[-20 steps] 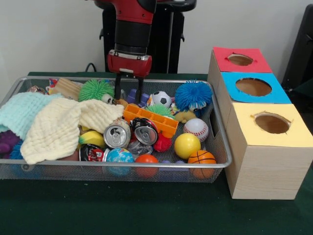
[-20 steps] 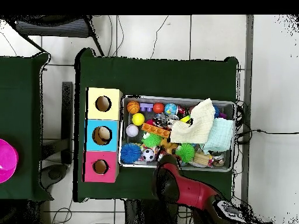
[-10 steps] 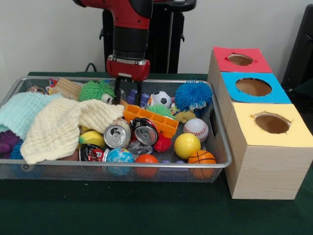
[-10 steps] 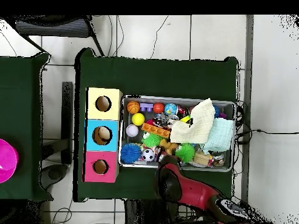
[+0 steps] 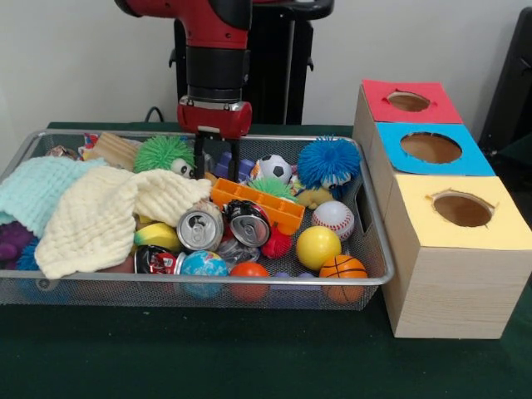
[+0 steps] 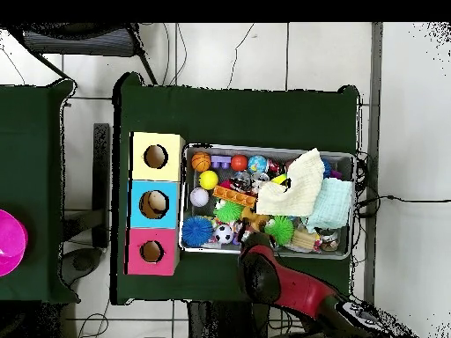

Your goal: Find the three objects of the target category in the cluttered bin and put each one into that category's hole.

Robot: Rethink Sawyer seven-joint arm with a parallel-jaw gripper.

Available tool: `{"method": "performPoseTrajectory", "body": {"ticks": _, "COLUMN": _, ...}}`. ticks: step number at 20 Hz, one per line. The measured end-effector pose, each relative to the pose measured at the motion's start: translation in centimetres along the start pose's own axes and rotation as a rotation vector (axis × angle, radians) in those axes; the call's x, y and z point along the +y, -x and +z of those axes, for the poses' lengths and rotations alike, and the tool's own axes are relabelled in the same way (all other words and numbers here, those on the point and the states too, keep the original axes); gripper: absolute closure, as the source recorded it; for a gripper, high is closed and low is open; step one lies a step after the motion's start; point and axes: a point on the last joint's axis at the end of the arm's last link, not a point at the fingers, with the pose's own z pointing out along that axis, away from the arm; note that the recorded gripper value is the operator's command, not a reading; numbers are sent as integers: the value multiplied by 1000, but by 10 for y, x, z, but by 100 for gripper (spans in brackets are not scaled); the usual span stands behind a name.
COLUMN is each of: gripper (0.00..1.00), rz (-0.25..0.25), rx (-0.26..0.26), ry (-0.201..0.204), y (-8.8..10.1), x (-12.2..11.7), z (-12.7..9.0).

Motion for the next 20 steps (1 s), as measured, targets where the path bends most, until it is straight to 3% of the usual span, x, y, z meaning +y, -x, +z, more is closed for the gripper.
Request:
{"method": "performPoseTrajectory", "body": {"ticks": 12, "gripper": 0, "rz": 49, "rx": 7, "ry": 49, "y": 2, "x": 3, "z": 0}}
{"method": "performPoseTrajectory", "body": {"ticks": 20, "gripper": 0, "rz": 75, "rx": -6, "ry": 116, "y": 6, "x": 8, "z": 3}}
